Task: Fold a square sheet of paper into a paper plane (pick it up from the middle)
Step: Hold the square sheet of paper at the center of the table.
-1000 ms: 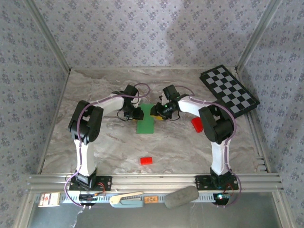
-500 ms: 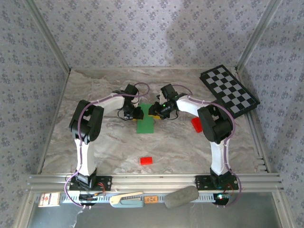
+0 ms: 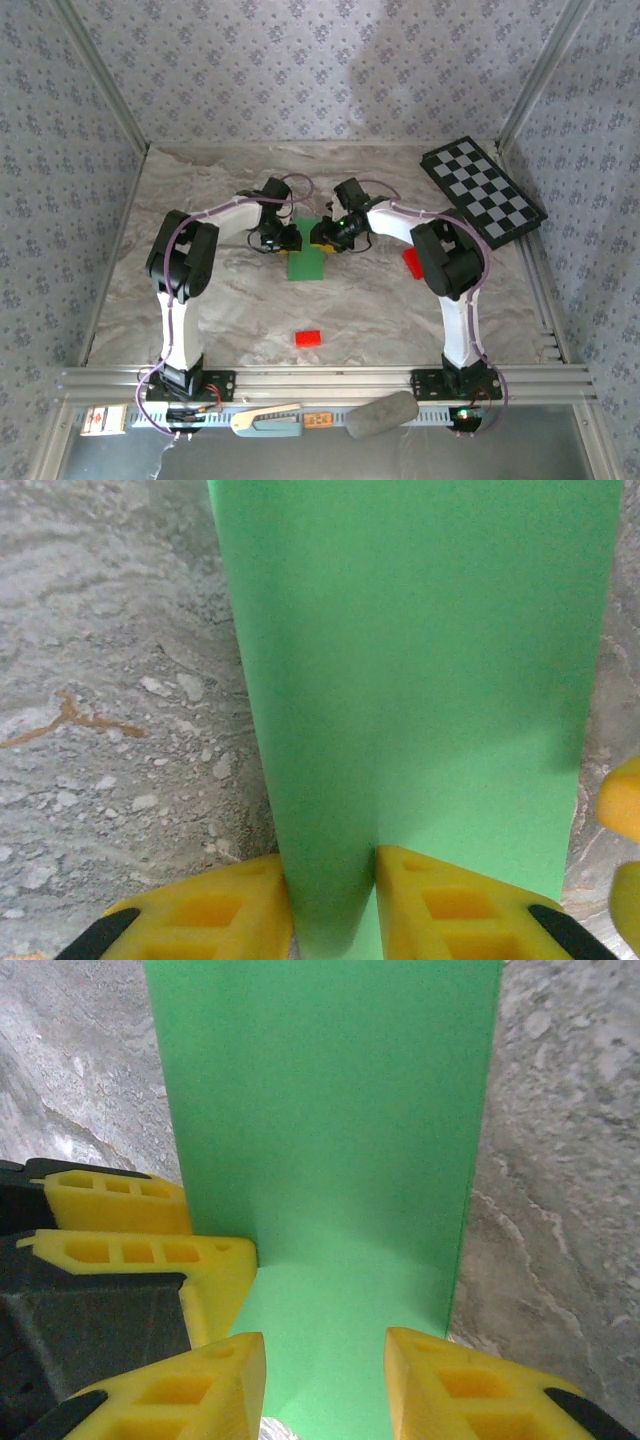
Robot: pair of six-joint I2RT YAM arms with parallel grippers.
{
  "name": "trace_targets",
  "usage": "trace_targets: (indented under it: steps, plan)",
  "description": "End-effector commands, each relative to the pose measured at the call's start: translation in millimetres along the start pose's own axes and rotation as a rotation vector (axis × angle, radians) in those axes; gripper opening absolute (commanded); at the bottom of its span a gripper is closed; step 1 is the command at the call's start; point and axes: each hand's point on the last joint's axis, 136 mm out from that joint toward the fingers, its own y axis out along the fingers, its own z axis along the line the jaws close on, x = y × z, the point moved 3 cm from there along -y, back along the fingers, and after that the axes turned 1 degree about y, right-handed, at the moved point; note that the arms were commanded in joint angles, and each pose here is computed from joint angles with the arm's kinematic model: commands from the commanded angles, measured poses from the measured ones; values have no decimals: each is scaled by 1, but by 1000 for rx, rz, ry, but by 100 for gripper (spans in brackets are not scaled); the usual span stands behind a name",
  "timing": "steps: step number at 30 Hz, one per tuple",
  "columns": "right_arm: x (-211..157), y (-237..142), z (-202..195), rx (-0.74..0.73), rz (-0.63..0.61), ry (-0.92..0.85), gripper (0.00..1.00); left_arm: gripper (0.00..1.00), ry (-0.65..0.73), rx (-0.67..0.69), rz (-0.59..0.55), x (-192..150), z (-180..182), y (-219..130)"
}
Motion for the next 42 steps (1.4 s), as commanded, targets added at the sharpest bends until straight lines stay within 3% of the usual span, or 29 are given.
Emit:
trace_targets:
  steps: [1, 10, 19, 25, 31, 36, 42]
  plan:
    - [-2, 6, 1, -8, 32, -11, 38, 29, -30, 44, 96, -21, 16, 32]
    - [-7, 16, -10, -59, 63, 16, 36, 29, -38, 48, 102, -22, 17, 34]
    - [-30, 25, -60, -282, 141, 21, 34, 29, -37, 50, 77, -17, 14, 27]
    - [-44, 27, -89, -426, 192, 39, 31, 29, -45, 35, -10, 2, 0, -4]
    - [-49, 32, -105, -524, 219, 35, 26, 36, -137, 43, -152, 25, -5, -55]
    - [-51, 37, -109, -563, 235, 25, 22, 33, -155, -96, -237, 32, -25, -90]
    - [-54, 41, -109, -575, 238, 22, 18, 23, -198, -378, -178, 27, -55, -86]
